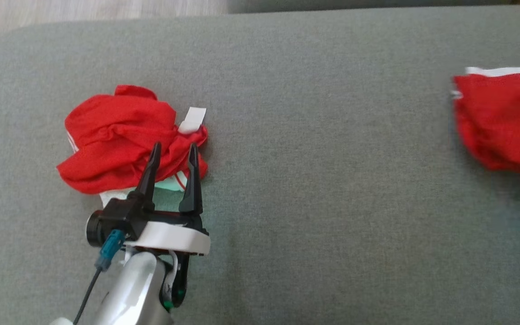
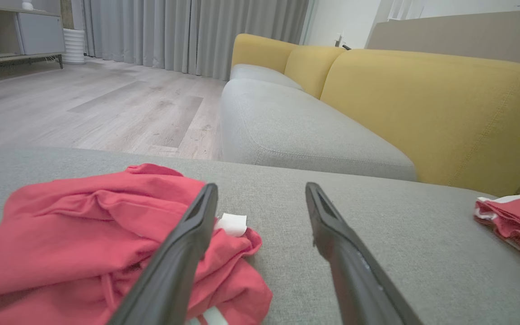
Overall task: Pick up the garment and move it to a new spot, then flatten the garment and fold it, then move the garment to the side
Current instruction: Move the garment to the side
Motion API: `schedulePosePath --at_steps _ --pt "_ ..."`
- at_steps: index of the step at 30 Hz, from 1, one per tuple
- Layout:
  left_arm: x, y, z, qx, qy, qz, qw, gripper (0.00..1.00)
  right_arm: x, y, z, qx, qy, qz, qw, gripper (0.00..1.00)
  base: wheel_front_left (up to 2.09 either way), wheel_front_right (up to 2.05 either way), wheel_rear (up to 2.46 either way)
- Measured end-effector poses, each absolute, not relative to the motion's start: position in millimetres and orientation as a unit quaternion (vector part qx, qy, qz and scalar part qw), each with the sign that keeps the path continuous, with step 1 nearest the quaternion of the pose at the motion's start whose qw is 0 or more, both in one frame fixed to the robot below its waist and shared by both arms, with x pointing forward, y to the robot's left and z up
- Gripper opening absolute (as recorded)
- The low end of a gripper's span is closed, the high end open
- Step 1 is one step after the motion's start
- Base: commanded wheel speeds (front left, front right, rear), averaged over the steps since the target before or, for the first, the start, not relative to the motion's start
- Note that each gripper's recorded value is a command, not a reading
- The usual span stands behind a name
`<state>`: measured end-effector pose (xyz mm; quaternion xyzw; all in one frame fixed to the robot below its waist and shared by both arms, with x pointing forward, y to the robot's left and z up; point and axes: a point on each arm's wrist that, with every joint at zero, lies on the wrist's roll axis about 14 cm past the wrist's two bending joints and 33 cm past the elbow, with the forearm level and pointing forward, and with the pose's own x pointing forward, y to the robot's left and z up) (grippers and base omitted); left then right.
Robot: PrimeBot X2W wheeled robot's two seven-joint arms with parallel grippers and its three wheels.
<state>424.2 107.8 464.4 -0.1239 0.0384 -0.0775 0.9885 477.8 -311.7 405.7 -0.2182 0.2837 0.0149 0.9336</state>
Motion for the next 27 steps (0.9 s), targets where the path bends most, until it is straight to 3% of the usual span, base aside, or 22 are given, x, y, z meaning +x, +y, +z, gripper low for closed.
schedulePosePath --at_steps 6,15,16,17,27 --pt "428 114 453 -0.123 0.051 -0.070 0.989 1.00 485 -357 419 -0.288 0.291 -0.001 0.912 0.00 0.00 0.00 0.00" --pt "435 120 449 -0.117 0.054 -0.062 0.990 1.00 493 -373 416 -0.309 0.300 -0.017 0.902 0.00 0.00 0.00 0.00" --pt "435 121 448 -0.117 0.054 -0.062 0.990 1.00 494 -375 418 -0.308 0.298 -0.021 0.903 0.32 0.00 0.00 0.00" --pt "435 121 449 -0.117 0.054 -0.062 0.990 1.00 494 -376 421 -0.305 0.295 -0.026 0.905 1.00 0.00 0.00 0.00" --pt "433 117 470 -0.116 0.028 -0.070 0.990 1.00 507 -354 471 -0.252 0.189 -0.047 0.948 1.00 0.00 0.00 0.00"
